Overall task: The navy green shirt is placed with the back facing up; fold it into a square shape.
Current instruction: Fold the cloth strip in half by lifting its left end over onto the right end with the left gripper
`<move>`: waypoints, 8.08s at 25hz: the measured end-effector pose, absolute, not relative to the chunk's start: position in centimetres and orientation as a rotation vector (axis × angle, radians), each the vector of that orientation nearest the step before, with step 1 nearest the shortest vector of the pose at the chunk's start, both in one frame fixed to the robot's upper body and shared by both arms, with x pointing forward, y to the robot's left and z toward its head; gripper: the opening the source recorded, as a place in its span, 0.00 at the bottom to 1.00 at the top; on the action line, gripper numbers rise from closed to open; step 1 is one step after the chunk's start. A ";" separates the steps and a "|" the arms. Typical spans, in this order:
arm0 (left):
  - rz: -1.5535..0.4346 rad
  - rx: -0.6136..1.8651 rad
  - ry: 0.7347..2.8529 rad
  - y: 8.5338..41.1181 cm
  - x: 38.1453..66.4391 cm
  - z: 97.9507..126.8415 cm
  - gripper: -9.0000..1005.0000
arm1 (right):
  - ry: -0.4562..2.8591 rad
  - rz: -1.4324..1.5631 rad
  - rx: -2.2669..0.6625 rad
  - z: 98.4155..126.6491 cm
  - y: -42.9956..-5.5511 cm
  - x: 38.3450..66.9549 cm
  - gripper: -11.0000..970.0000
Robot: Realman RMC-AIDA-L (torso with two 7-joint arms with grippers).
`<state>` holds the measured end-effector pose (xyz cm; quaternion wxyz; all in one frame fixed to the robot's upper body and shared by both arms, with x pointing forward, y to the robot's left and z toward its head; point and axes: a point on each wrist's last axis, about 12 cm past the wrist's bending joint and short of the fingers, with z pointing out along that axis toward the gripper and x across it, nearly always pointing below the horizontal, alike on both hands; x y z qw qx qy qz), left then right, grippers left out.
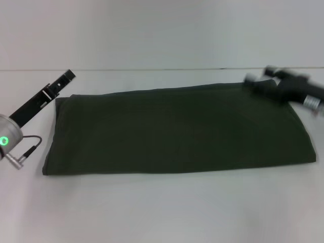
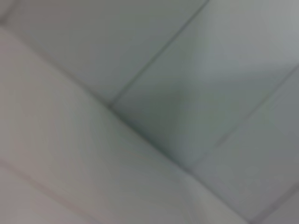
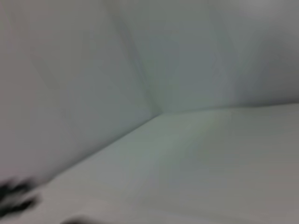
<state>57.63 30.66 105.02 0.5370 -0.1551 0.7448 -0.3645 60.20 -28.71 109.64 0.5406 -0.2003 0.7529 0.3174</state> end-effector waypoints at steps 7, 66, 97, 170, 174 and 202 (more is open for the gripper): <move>-1.132 -0.383 1.933 33.7 55.6 107.3 0.82 | 1.687 0.714 -1.018 108.4 -26.0 56.8 0.89; -1.276 -0.956 2.255 36.9 51.6 104.1 0.82 | 1.722 0.619 -1.173 106.7 -24.9 56.3 0.89; -1.170 -0.883 2.312 35.9 53.7 104.2 0.26 | 1.723 0.630 -1.160 107.1 -24.8 56.5 0.89; -1.612 0.067 2.163 12.9 58.2 107.2 0.02 | 1.758 0.614 -0.491 105.1 -34.0 50.5 0.89; -1.602 0.061 2.148 12.5 57.8 106.6 0.02 | 1.752 0.617 -0.497 105.3 -33.8 50.8 0.89; -1.670 0.019 2.087 10.6 57.6 107.0 0.01 | 1.716 0.656 -0.544 105.8 -32.1 52.4 0.88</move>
